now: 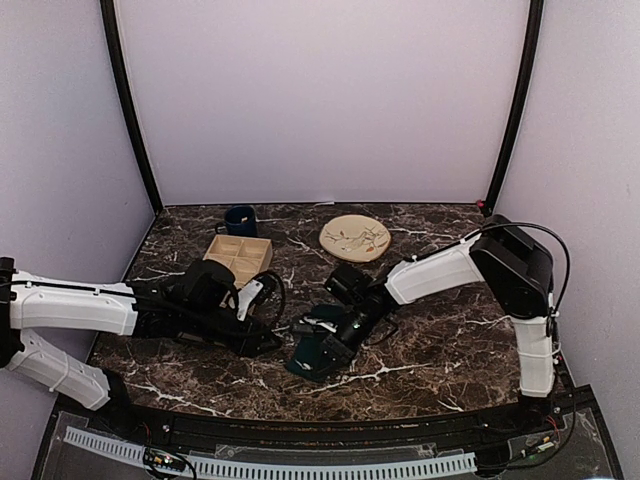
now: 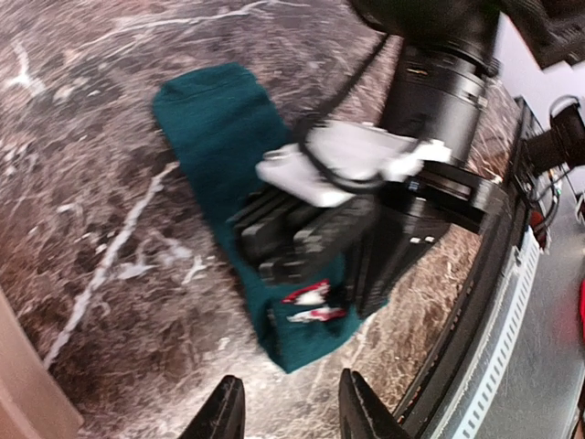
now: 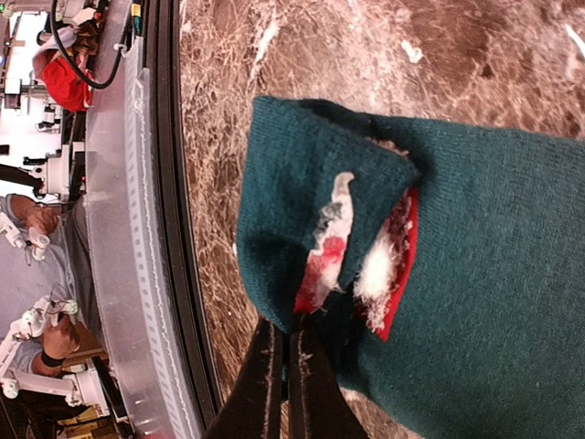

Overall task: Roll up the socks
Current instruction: Roll the sock at the center of the board.

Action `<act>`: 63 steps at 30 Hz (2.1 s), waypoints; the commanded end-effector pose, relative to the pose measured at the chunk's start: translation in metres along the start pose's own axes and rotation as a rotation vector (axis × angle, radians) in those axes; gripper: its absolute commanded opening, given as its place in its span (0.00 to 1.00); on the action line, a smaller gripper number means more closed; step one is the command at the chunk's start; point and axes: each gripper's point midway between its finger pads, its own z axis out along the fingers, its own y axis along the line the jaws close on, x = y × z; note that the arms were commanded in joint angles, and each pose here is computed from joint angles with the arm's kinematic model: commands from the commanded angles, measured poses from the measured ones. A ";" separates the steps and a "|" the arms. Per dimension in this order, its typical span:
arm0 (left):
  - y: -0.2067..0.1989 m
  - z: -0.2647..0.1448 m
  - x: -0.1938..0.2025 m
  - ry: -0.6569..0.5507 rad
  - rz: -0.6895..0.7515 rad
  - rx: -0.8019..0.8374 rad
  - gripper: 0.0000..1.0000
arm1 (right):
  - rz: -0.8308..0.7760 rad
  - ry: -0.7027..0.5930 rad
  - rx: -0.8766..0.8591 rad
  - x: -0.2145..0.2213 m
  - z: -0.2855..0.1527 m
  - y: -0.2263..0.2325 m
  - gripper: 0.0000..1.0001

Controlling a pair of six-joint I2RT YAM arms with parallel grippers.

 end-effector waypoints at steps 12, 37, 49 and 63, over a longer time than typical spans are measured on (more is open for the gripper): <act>-0.032 0.016 0.024 -0.016 0.312 0.128 0.38 | 0.065 -0.009 -0.072 -0.008 -0.004 0.000 0.00; -0.038 0.041 0.016 -0.083 0.698 -0.094 0.33 | 0.079 0.019 -0.060 -0.002 -0.003 -0.005 0.00; -0.045 0.057 0.036 0.002 0.795 -0.044 0.34 | 0.076 0.030 -0.053 -0.001 -0.004 -0.005 0.00; -0.035 0.069 0.036 0.035 0.845 -0.107 0.32 | 0.078 0.037 -0.051 0.003 -0.004 -0.006 0.00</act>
